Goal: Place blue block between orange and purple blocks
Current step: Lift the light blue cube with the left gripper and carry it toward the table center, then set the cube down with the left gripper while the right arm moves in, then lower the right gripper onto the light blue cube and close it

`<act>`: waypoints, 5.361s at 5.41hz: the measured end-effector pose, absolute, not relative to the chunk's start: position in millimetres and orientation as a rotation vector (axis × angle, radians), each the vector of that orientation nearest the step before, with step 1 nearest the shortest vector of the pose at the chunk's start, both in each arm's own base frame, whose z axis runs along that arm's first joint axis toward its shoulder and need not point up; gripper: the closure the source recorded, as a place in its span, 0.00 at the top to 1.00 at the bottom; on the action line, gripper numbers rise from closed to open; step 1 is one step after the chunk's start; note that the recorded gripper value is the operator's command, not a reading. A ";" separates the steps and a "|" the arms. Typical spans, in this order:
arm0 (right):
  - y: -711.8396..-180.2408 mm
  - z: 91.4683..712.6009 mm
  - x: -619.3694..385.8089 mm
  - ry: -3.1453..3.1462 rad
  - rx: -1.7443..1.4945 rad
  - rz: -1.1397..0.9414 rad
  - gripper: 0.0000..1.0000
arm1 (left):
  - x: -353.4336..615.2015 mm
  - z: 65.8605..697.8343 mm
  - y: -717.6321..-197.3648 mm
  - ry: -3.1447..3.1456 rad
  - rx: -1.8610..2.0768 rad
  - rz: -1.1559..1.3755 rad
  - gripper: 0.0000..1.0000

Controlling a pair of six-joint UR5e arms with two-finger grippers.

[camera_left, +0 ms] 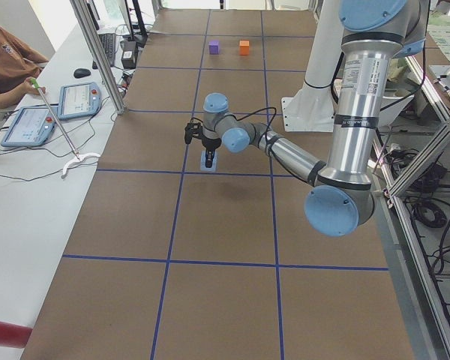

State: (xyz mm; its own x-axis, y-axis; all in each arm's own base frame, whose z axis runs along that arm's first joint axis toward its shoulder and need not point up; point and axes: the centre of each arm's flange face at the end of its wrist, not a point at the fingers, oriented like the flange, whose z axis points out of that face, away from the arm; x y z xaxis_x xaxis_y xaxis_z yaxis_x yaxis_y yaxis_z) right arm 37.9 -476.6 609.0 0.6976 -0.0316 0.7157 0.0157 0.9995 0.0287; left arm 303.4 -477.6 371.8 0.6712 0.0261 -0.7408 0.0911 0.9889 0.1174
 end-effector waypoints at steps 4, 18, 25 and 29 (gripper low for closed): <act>-477.5 612.2 37.8 -0.798 0.015 -0.025 1.00 | 473.0 148.1 -510.3 0.841 0.092 -0.128 0.00; -544.2 477.7 -20.1 -0.867 0.161 -0.115 1.00 | 499.2 218.0 -611.5 0.879 0.191 0.064 1.00; -509.2 138.5 -491.3 -0.844 0.010 0.101 1.00 | 124.9 501.2 -610.0 0.785 0.194 0.098 1.00; -503.2 163.1 -617.6 -0.773 0.028 0.130 1.00 | 107.5 512.4 -601.7 0.774 0.203 0.105 1.00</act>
State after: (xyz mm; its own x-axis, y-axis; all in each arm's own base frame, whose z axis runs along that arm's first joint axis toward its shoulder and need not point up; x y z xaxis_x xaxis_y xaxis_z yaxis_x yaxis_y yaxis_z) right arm -617.6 -503.2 163.1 0.7083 0.1067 0.6978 -0.1275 0.9916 -0.0222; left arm 107.5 -601.7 512.4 0.7111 0.1687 -0.6826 -0.0201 0.9753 0.2202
